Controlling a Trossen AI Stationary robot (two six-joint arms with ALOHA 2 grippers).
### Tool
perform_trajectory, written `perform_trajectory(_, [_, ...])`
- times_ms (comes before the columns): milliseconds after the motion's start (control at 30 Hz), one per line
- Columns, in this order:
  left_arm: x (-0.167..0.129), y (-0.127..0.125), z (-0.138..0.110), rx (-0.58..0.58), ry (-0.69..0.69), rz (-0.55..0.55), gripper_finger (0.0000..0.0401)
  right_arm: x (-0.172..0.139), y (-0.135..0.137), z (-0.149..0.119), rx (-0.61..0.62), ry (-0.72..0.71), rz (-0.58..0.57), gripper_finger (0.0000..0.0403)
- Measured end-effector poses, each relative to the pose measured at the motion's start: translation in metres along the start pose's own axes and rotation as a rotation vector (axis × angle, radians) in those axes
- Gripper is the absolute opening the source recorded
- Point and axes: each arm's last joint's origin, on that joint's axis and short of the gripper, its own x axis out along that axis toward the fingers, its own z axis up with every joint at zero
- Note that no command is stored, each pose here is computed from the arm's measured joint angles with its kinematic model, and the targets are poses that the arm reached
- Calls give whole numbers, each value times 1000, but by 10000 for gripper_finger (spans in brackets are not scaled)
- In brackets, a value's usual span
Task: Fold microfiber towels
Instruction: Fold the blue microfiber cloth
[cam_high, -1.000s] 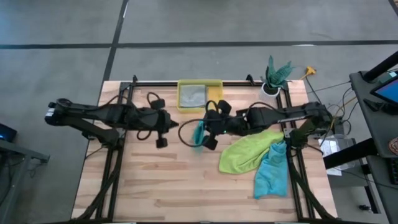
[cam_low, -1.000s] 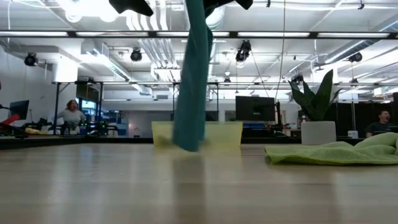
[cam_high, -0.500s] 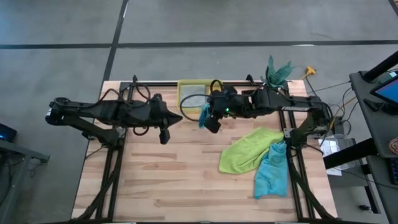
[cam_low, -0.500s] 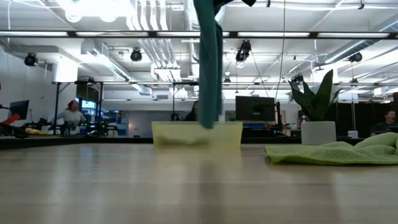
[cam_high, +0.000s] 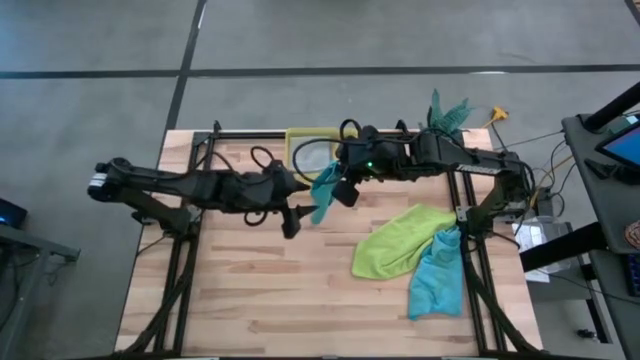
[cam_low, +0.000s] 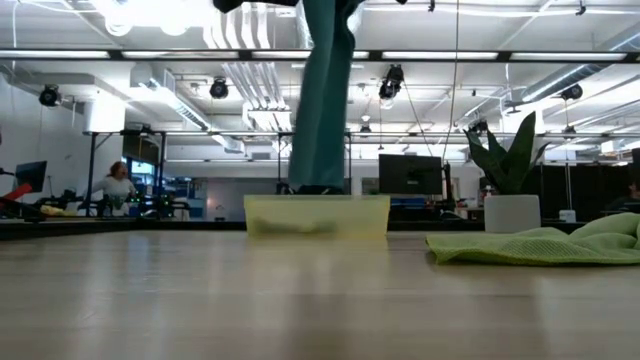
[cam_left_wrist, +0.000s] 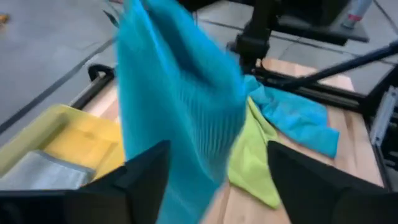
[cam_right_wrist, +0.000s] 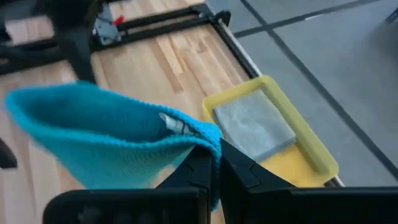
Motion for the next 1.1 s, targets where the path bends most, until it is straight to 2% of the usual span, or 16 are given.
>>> perform_trajectory(133, [-2,-2,9,-10,-26,-2,299,3,0,-3,-11,29,-3,9])
perform_trajectory(267, [3,-2,8,-7,-25,34,314,4,1,-1,-8,11,2,9])
perform_trajectory(733, [40,-19,15,-28,-75,39,315,8,0,-1,-6,12,-4,9])
perform_trajectory(900, [41,-21,17,-25,-67,42,314,8,0,-1,-2,12,-4,9])
perform_trajectory(1100, [40,-19,16,-19,-70,84,293,8,0,0,1,11,-5,9])
